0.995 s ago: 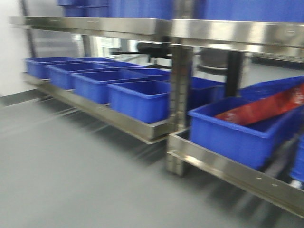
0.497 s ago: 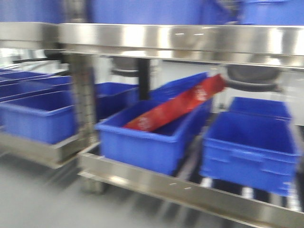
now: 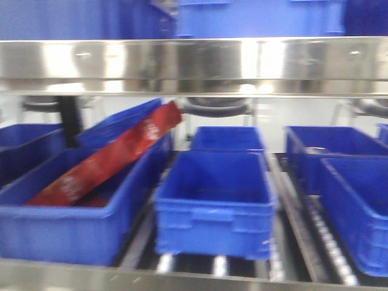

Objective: Place valve from conveyor to right shelf box
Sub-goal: 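Drive the base past the red conveyor frame to the bin shelf, then position both held valves above the blue bins on the shelf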

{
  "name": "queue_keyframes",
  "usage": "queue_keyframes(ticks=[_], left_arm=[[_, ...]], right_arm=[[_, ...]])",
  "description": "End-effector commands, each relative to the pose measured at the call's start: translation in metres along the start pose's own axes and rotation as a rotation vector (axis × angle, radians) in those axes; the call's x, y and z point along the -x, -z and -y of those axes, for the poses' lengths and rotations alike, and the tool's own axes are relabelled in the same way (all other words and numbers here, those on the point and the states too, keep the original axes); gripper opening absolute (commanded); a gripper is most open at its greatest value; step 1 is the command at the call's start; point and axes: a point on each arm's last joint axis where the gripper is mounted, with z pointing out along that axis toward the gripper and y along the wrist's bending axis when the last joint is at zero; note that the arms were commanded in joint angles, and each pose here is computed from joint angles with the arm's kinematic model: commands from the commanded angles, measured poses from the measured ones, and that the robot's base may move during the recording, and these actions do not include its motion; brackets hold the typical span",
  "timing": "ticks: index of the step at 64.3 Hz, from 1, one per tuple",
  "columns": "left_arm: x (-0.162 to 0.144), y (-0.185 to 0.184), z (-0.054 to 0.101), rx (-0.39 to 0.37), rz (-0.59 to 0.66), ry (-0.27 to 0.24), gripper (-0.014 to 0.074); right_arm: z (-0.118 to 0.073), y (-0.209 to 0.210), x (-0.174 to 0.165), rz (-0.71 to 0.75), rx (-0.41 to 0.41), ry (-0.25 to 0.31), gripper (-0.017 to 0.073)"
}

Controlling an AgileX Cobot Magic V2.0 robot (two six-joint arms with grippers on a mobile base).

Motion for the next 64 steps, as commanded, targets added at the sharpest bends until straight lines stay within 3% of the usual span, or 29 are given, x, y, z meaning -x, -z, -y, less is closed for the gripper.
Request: queue_keyframes(ticks=[1,64], left_arm=[[0.0075,0.0047,0.0004,-0.001,0.069,0.01,-0.0111],[0.0075,0.0047,0.0004,-0.001,0.069,0.01,-0.0111]], right_arm=[[0.0007,0.0048,0.01,0.092,-0.012,0.007,-0.0153],[0.0007,0.0048,0.01,0.092,-0.012,0.007,-0.0153]])
